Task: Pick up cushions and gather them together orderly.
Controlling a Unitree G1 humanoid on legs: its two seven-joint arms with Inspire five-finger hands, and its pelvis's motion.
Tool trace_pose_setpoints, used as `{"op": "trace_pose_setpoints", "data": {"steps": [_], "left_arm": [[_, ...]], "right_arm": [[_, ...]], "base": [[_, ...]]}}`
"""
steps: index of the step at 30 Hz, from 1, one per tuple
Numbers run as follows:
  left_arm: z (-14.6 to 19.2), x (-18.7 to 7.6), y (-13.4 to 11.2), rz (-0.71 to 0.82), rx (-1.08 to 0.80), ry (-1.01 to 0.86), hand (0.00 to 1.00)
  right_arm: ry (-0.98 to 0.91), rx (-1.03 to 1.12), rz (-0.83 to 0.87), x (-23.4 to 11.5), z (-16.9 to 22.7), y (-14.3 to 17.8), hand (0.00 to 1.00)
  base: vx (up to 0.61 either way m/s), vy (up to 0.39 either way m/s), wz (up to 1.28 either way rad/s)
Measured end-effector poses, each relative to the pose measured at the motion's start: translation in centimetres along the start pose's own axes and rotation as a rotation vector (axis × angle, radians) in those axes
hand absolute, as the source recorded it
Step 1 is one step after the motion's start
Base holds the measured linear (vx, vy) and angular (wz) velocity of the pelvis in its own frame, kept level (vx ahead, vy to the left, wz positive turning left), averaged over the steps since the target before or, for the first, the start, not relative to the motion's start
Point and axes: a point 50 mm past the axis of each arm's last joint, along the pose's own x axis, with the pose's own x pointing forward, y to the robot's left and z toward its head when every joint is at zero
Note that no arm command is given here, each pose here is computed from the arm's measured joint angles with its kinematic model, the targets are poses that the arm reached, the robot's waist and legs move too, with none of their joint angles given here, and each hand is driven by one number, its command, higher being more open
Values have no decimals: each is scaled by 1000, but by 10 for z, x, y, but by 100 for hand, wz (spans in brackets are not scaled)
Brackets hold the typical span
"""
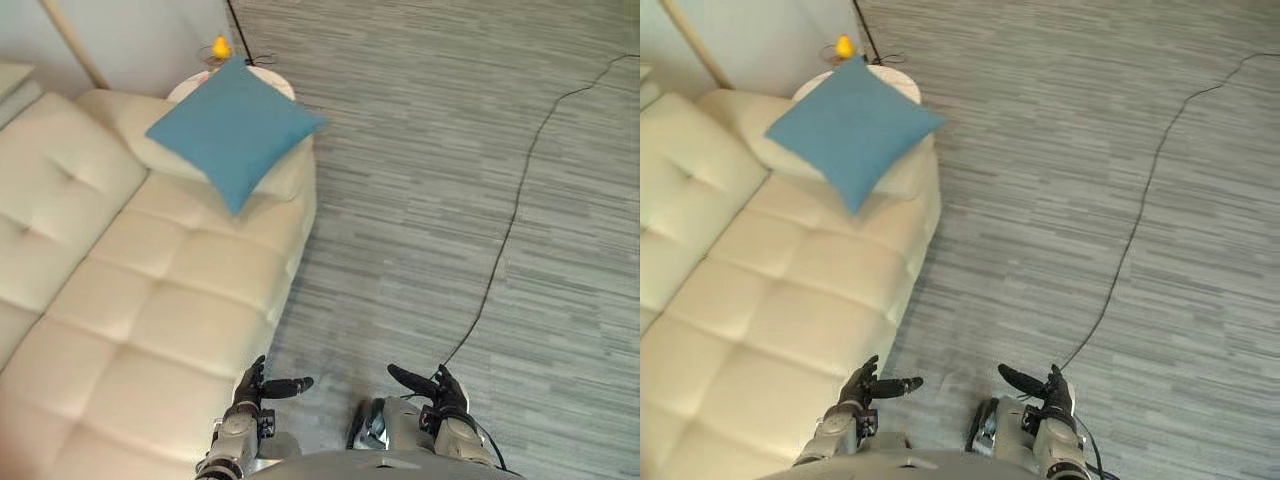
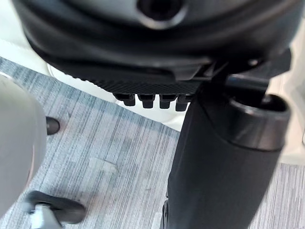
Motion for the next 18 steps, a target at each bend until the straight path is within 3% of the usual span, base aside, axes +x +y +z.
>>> {"op": "trace_pose_setpoints", "data": {"steps": [3, 6, 9, 18], "left_arm": [[-2, -1, -4, -8, -9, 10, 100], [-11, -3, 6, 12, 13, 35, 100], [-15, -3, -5, -18, 19, 62, 100], [14, 1, -16, -39, -25, -67, 100]], "right_arm": [[-53, -18, 24, 1, 13, 6, 100], [-49, -63, 43, 2, 12, 11, 100], [-48, -91, 18, 8, 18, -1, 100], [23, -62, -52, 4, -3, -21, 100]], "base": [[560, -130, -27], [673, -266, -8], [568, -320, -17], [311, -158, 21]]}}
